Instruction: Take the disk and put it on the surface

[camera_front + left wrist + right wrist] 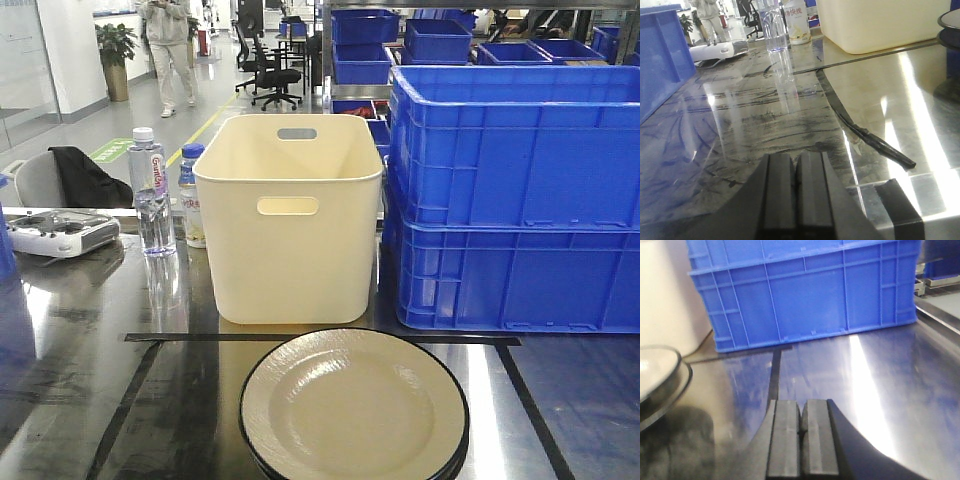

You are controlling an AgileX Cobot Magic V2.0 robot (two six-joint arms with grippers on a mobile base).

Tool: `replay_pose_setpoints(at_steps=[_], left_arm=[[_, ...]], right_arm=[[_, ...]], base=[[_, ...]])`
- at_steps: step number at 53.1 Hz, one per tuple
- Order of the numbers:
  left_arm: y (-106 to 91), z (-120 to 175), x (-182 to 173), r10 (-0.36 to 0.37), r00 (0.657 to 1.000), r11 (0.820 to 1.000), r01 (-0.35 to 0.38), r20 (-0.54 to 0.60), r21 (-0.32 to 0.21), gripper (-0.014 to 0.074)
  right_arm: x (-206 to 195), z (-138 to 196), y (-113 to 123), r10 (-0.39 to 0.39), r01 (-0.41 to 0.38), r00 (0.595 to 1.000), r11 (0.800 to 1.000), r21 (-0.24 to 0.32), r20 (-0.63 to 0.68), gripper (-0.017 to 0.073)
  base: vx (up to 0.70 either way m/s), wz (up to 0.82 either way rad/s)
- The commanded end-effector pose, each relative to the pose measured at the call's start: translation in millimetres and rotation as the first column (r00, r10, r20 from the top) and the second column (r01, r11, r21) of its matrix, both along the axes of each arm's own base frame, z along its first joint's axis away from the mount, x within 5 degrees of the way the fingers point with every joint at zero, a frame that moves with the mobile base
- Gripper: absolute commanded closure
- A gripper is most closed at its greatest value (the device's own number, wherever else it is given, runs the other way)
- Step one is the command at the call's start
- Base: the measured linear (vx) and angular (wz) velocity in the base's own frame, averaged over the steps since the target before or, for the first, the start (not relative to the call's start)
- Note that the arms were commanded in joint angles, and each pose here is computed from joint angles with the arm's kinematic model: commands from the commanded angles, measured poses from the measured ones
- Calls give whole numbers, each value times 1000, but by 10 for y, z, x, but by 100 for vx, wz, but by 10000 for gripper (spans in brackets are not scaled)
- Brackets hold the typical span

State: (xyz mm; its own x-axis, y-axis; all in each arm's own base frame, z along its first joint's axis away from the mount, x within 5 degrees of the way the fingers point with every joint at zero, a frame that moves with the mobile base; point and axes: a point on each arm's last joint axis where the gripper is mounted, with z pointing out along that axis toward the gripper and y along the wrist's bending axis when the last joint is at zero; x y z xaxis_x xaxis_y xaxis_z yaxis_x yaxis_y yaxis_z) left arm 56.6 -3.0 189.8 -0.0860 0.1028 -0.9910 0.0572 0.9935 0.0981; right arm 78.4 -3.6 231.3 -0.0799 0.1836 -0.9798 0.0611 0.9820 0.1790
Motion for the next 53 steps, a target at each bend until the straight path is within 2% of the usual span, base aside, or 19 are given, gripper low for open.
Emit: replay_pose_setpoints(at_steps=[1,7,13,53], left_arm=[[3,33,3,6,997,1000,-4,74,-22,596],[3,33,3,6,997,1000,-4,74,-22,596],[3,32,3,6,997,1000,-4,73,-22,596],[3,32,3,6,997,1000,-4,73,-22,596]], right_arm=[[-84,-108,8,6,-4,996,1000,-22,85,568],[-200,-396,5,-3,5,997,1000,-21,80,568],[-211,-430,-2,-6,9,999,997,-72,38,568],[-218,-429,-2,-7,10,999,998,-70,43,568]], base=[[0,0],[0,0],[0,0],[0,0]])
